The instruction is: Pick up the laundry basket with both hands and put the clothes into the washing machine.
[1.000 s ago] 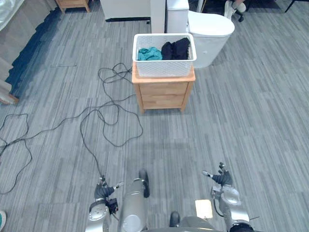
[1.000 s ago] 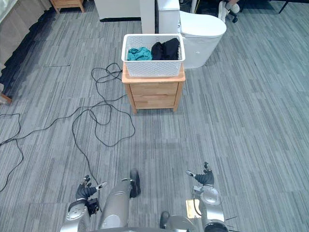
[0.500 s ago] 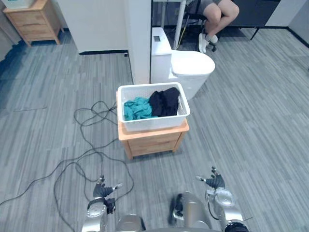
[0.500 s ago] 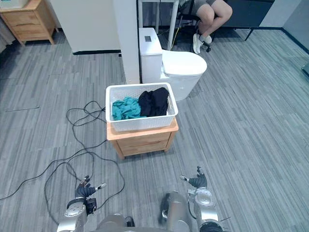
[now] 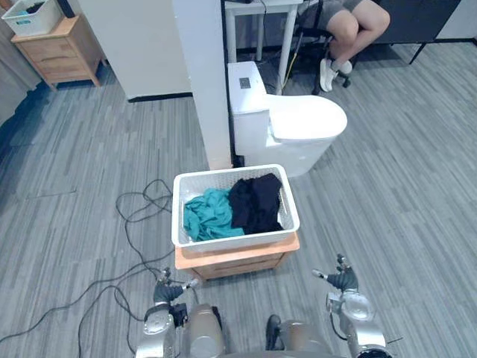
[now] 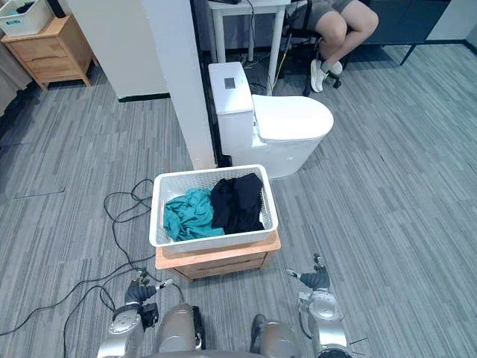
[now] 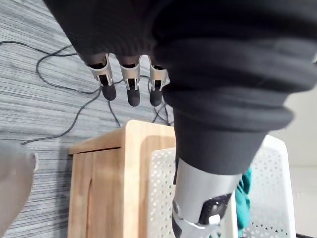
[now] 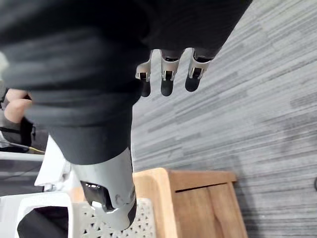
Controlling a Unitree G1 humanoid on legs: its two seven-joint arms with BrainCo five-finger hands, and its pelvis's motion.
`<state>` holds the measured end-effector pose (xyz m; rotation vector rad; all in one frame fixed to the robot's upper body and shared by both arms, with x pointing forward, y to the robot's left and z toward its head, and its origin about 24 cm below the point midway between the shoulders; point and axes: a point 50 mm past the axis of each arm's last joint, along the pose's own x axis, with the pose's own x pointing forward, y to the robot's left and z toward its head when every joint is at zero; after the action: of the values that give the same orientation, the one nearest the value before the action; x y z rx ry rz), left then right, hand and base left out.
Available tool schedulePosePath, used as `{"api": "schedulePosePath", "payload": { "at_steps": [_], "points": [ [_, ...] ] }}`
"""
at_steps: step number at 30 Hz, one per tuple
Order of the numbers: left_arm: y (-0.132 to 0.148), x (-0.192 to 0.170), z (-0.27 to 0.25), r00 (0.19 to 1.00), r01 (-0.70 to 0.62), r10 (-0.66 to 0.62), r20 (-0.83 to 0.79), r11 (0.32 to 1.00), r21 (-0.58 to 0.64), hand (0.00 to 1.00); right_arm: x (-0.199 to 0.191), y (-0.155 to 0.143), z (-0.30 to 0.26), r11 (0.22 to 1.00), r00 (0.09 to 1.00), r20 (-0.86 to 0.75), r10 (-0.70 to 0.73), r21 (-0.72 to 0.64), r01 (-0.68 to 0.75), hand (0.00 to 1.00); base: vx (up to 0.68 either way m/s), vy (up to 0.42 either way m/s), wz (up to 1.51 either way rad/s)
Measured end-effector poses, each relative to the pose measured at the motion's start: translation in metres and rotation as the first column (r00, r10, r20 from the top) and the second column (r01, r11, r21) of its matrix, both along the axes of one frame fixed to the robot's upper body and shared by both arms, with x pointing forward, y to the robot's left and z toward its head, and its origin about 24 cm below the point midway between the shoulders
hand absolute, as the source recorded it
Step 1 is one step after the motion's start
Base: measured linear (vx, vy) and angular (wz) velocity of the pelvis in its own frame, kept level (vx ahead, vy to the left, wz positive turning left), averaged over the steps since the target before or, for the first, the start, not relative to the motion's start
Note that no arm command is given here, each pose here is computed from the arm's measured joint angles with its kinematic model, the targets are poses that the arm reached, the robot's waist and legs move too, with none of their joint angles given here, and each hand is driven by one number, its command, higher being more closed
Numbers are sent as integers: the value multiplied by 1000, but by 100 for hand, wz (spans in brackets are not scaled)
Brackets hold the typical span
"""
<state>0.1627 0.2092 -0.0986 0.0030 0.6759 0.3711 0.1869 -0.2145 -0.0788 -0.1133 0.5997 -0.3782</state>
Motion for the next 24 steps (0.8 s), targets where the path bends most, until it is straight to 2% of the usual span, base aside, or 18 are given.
{"api": "schedulePosePath", "payload": {
  "at_steps": [2,7,13,18,21,24],
  "points": [
    [3,0,1,1000,-3,3,4,1000,9,0,-3,3,2,1000,1000,13,-11,8,11,0,254,167,4],
    [11,0,18,996,-43,38,81,998,53,0,10,-1,36,999,984,178,-9,-32,15,0,161,91,-3],
    [16,6,26,990,-84,74,118,993,85,0,22,-2,43,999,977,214,4,-46,6,0,124,10,-7],
    [14,32,32,989,-46,28,143,992,121,0,45,-3,34,997,987,153,43,-74,-32,0,70,-37,8],
    [10,62,38,989,24,-49,139,984,175,0,84,13,46,986,975,164,149,-104,-133,0,-4,-51,-4],
    [10,98,54,982,41,-80,171,974,221,0,124,25,72,979,957,218,189,-115,-167,0,-53,-51,-10]
  ]
}}
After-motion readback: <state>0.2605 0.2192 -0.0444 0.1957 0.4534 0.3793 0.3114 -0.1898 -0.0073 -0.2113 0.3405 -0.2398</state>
